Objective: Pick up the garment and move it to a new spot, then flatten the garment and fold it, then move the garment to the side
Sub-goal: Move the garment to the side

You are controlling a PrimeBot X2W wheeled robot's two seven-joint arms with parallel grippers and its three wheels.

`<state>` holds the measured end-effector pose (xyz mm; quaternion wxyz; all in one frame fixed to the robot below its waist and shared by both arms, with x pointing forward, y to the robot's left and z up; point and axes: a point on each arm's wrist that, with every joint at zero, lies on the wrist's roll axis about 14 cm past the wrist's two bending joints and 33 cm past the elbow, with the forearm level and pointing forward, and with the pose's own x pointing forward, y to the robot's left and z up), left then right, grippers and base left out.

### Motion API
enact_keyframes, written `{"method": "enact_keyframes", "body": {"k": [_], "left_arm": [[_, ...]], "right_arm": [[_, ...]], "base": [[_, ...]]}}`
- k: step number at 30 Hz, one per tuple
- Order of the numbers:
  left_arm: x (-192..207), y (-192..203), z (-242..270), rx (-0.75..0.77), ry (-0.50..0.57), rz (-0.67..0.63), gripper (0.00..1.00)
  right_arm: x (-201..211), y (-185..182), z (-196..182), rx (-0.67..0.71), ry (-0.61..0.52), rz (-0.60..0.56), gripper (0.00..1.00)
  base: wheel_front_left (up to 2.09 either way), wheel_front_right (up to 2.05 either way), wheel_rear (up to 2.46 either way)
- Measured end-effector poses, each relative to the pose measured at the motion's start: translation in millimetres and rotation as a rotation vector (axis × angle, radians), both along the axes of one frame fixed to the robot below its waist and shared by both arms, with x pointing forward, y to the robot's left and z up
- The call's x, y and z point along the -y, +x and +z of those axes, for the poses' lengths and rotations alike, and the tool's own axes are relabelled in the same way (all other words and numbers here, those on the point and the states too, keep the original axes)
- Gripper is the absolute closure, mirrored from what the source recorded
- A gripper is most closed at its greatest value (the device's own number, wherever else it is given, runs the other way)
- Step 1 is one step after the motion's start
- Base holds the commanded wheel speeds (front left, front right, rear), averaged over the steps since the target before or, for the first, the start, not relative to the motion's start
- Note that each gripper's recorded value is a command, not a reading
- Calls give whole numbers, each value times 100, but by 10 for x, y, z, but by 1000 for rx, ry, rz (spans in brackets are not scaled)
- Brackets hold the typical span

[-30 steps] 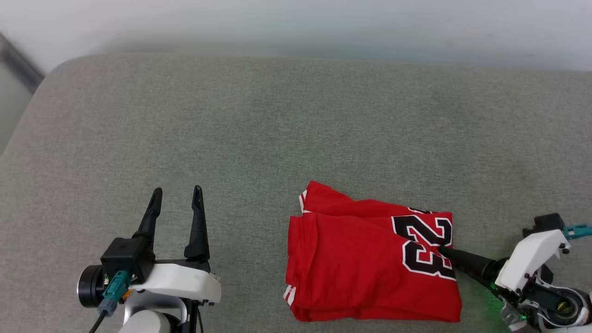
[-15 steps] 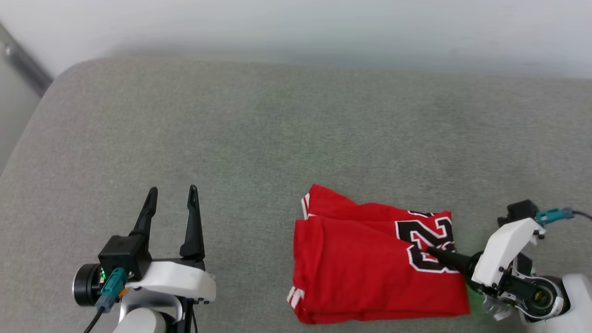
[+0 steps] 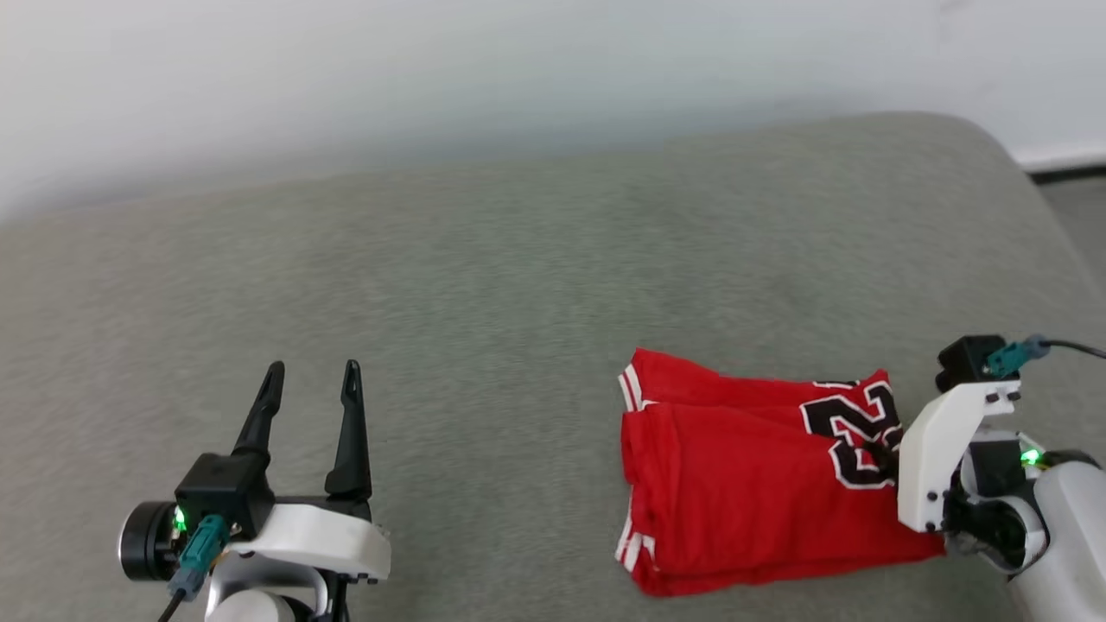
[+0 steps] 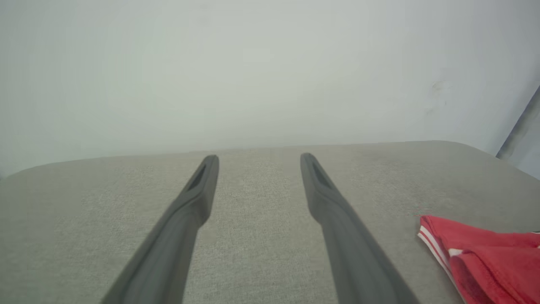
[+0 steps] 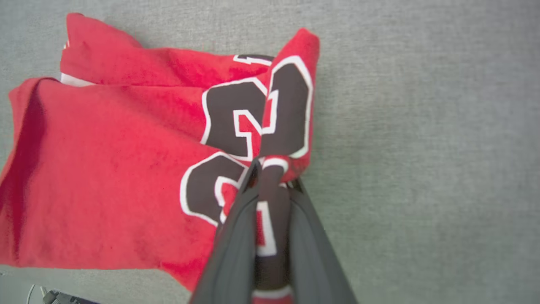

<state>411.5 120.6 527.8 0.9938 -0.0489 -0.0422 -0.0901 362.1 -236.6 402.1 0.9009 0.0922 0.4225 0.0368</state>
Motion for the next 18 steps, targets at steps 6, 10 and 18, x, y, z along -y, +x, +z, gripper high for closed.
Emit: {"method": "enact_keyframes", "body": {"k": [6, 10, 18], "left_arm": [[680, 230, 50, 19, 3, -206, 0], [1088, 413, 59, 35, 5, -330, 0], [1537, 828, -204, 20, 11, -468, 0]], "right_arm": [[666, -138, 123, 59, -97, -162, 100], [1089, -143, 205, 93, -166, -258, 100], [1903, 108, 344, 168, -345, -413, 100]], "base": [[0, 0, 0], [0, 0, 0], [0, 0, 0]]}}
